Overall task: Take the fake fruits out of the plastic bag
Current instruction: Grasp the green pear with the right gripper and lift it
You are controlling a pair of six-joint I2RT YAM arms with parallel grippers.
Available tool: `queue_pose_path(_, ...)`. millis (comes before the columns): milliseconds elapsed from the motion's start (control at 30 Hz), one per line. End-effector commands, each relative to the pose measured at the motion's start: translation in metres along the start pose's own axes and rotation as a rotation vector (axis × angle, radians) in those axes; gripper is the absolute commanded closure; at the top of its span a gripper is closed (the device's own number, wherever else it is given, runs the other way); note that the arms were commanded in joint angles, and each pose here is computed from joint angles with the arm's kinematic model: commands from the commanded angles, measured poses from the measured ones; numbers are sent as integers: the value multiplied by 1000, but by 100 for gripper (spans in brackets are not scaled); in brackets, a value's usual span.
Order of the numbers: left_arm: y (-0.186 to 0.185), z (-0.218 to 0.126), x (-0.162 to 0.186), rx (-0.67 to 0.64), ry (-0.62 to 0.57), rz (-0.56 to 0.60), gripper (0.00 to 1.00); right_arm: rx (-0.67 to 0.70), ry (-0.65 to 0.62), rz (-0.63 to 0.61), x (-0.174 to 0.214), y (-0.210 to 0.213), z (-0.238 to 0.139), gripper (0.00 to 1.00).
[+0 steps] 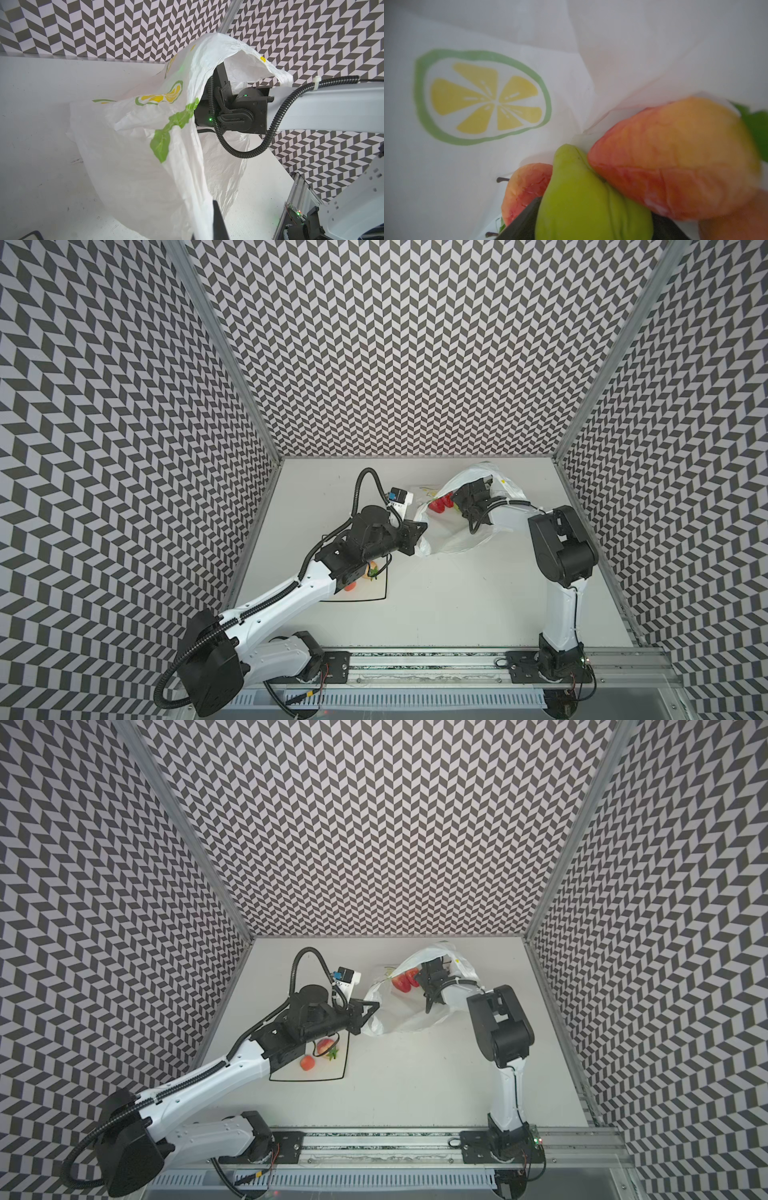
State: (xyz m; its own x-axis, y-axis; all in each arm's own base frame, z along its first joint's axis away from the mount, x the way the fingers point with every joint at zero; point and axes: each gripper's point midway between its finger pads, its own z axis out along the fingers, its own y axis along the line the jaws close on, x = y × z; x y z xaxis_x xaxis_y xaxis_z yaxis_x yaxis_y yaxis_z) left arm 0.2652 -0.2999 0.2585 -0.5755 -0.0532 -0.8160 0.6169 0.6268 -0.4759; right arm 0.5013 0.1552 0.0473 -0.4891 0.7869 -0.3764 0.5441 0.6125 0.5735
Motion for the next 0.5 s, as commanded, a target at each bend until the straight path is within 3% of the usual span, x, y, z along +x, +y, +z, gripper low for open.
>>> queue_pose_path(0,-2,-4,-5,-8,-15,16,100,-44,2,10,-1,7,1,33)
queue_pose_path(200,2,-2,-9,-31,-35,12,100,-141,37,-41,7,20,-22,50)
queue_pose_path(467,10,3,-20,-74,-68,26,100,-290,115,-176,29,31,-75,50)
